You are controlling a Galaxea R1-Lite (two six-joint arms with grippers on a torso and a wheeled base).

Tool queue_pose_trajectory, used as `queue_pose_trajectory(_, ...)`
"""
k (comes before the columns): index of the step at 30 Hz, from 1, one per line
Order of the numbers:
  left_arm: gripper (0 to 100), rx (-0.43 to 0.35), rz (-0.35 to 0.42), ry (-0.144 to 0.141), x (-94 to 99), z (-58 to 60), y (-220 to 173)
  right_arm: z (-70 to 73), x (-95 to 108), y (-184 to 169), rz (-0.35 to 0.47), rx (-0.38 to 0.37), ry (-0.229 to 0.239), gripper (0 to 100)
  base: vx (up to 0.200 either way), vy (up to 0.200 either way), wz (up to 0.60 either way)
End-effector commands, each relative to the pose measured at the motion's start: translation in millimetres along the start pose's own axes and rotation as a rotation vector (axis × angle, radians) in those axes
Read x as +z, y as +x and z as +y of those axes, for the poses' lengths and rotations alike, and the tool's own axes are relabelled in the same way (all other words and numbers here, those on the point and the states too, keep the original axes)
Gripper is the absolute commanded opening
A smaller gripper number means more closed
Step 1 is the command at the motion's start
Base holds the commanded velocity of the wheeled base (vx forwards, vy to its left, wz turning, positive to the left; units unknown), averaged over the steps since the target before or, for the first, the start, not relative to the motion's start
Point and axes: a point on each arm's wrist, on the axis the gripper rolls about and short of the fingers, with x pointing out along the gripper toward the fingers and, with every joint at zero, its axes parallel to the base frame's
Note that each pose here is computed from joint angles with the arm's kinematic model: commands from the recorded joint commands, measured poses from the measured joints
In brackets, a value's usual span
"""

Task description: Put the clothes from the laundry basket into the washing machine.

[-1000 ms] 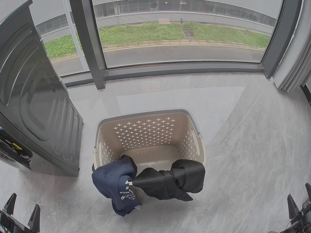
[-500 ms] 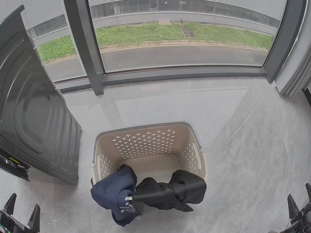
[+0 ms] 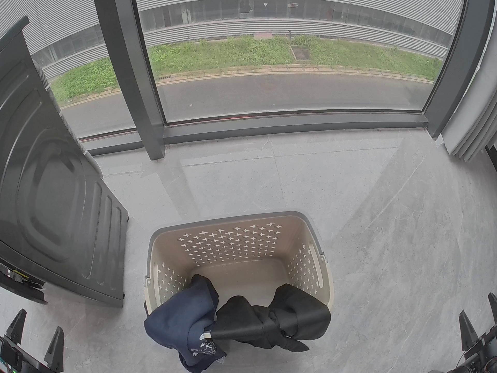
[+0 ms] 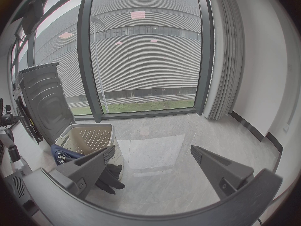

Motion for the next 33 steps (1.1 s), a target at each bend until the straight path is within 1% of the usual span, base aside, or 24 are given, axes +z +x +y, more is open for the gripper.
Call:
queue_pose_trajectory(1,100,0.001,0.005,0.0,-4.7,0.2,0.3,0.0,-5.3,0.0,0.001,0.0,0.0,100,0.0,0.0,0.0)
queue_pose_trajectory(18,100,0.0,0.003,0.0,-4.7,0.3,0.2,0.0,-5.3,0.0,0.001,0.0,0.0,100,0.0,0.0,0.0)
queue_pose_trajectory(29,100,0.0,0.005,0.0,-4.7,0.3,0.3,0.0,-5.3,0.0,0.001,0.0,0.0,100,0.2,0.0,0.0)
queue_pose_trajectory(33,100,0.003,0.005,0.0,-4.7,0.3,0.3,0.0,-5.3,0.0,0.001,0.0,0.0,100,0.0,0.0,0.0)
